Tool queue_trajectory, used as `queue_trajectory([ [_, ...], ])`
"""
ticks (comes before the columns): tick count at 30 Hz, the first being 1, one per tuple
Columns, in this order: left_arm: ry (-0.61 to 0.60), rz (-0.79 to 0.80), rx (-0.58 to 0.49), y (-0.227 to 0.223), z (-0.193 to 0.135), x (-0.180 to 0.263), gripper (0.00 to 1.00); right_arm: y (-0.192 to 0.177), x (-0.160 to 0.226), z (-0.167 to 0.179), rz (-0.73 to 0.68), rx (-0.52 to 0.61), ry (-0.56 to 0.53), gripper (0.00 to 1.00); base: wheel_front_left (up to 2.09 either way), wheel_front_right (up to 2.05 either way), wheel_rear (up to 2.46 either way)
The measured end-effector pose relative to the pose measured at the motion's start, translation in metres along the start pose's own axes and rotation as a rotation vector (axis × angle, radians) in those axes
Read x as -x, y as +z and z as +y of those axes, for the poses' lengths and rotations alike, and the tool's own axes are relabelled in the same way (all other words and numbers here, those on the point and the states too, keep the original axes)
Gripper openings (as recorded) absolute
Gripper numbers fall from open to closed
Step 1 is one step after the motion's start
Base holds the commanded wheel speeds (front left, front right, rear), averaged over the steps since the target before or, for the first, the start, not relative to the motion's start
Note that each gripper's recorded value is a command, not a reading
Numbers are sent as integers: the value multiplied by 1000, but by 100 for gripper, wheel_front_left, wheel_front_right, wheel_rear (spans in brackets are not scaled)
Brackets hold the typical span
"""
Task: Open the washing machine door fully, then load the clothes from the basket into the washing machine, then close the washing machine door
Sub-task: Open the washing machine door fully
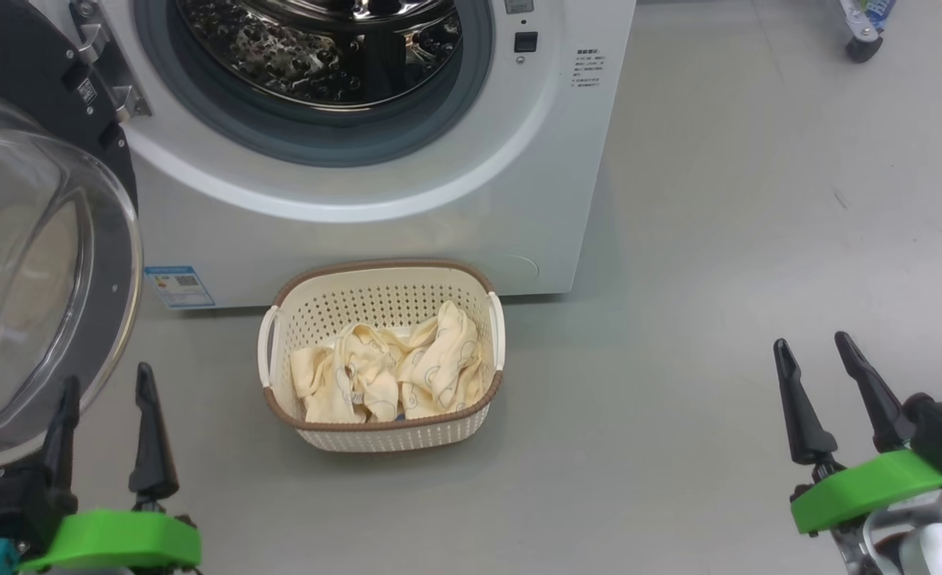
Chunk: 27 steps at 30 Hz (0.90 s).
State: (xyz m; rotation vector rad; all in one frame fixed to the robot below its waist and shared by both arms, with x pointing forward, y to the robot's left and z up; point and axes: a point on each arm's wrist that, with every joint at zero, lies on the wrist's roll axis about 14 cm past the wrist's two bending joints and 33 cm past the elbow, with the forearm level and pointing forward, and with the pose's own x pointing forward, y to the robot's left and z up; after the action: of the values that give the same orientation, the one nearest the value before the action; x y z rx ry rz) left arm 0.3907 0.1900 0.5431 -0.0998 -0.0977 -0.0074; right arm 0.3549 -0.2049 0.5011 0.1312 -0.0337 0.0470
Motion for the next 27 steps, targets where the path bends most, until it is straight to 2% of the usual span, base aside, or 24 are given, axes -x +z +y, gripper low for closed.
queue_trajectory([
  [12,6,79,2,-23,-6,22,100,3,13,-7,-8,6,-26,100,0,0,0],
  [27,22,96,0,-29,-3,40,100,7,23,-4,-17,10,-20,100,0,0,0],
])
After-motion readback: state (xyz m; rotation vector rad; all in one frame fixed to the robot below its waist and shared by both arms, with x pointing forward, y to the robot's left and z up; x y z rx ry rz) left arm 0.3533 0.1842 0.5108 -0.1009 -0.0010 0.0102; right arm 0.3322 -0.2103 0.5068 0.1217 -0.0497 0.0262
